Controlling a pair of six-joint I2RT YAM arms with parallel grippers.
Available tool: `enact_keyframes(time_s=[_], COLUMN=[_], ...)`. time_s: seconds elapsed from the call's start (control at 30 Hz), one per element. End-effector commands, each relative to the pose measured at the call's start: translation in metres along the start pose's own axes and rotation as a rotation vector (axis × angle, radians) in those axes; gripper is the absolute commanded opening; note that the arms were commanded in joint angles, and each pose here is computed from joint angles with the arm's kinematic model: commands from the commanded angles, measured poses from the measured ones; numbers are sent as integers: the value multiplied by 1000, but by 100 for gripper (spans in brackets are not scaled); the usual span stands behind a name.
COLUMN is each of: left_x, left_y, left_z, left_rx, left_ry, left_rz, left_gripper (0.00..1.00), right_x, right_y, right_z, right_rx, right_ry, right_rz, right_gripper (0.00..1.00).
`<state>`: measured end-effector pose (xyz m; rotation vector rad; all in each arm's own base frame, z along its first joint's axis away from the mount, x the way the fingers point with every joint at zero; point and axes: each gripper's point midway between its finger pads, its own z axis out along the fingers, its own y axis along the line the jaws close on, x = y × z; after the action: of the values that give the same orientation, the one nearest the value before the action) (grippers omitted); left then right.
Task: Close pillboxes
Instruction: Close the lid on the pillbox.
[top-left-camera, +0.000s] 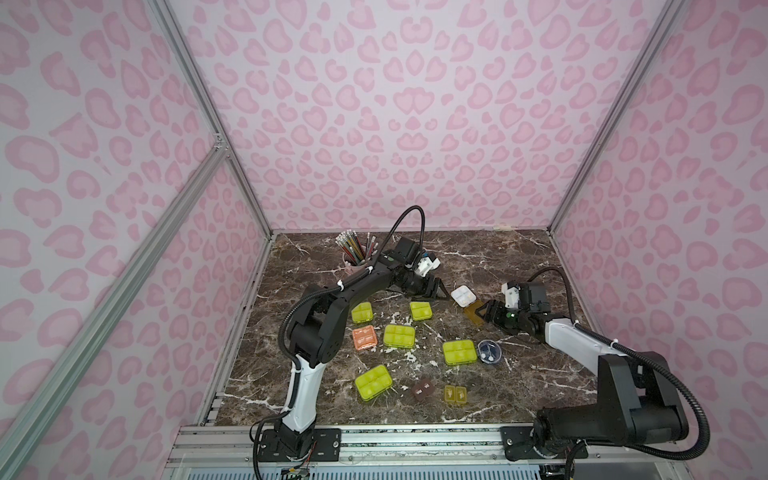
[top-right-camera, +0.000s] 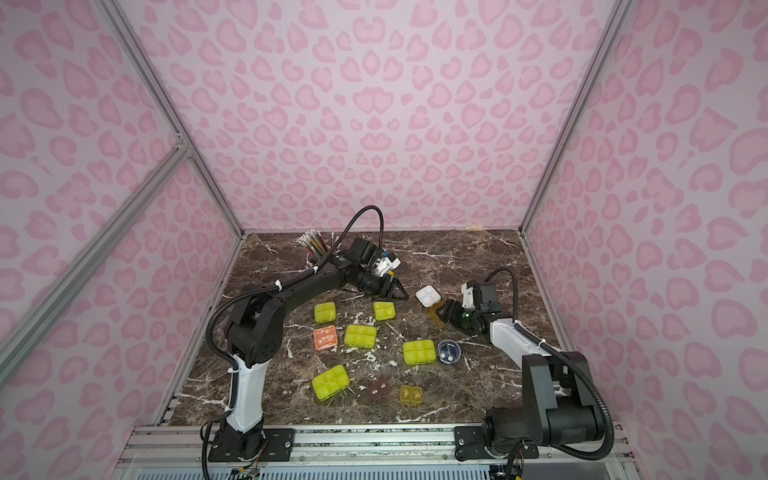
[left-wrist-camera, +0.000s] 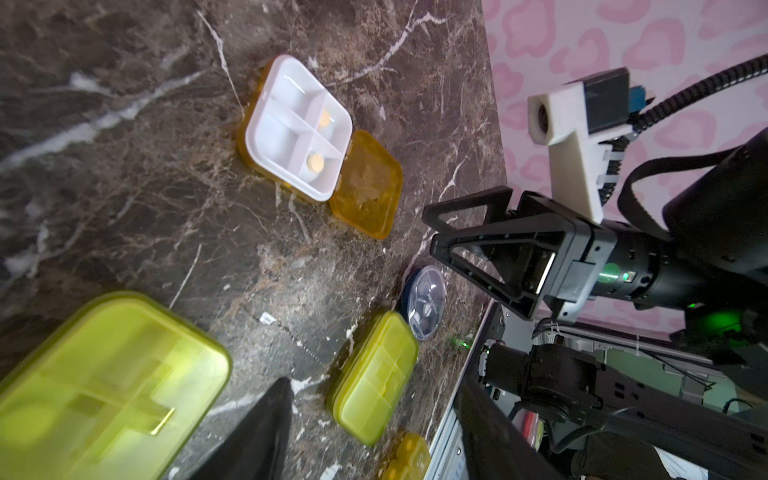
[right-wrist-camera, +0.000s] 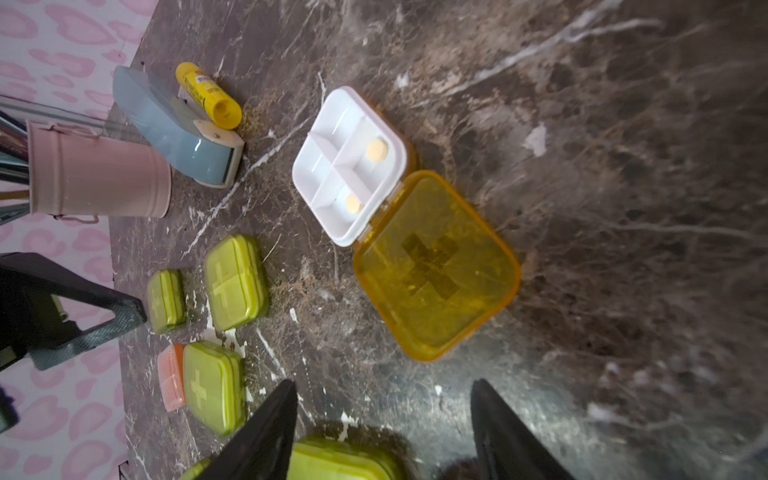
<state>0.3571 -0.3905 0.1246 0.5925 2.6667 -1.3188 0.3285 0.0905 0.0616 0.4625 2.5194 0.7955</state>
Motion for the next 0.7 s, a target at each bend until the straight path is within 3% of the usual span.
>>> enact_keyframes(time_s=[0.0, 0.4, 0.67], left_x=[-20, -87, -97], left_y=[4, 25, 43], left_z=[7, 59, 80], left_rx=[-32, -37, -73], left_ry=[-38, -128, -140], left_rz=[-36, -83, -128], left_gripper=[66, 69, 72], right_x=[-7, -2, 0], right_y=[-3, -31, -34], right_z=[3, 7, 15], right_rx=[-40, -107, -143], right_ry=[-34, -58, -32], right_rz=[32, 160, 192], right_gripper=[67, 68, 70])
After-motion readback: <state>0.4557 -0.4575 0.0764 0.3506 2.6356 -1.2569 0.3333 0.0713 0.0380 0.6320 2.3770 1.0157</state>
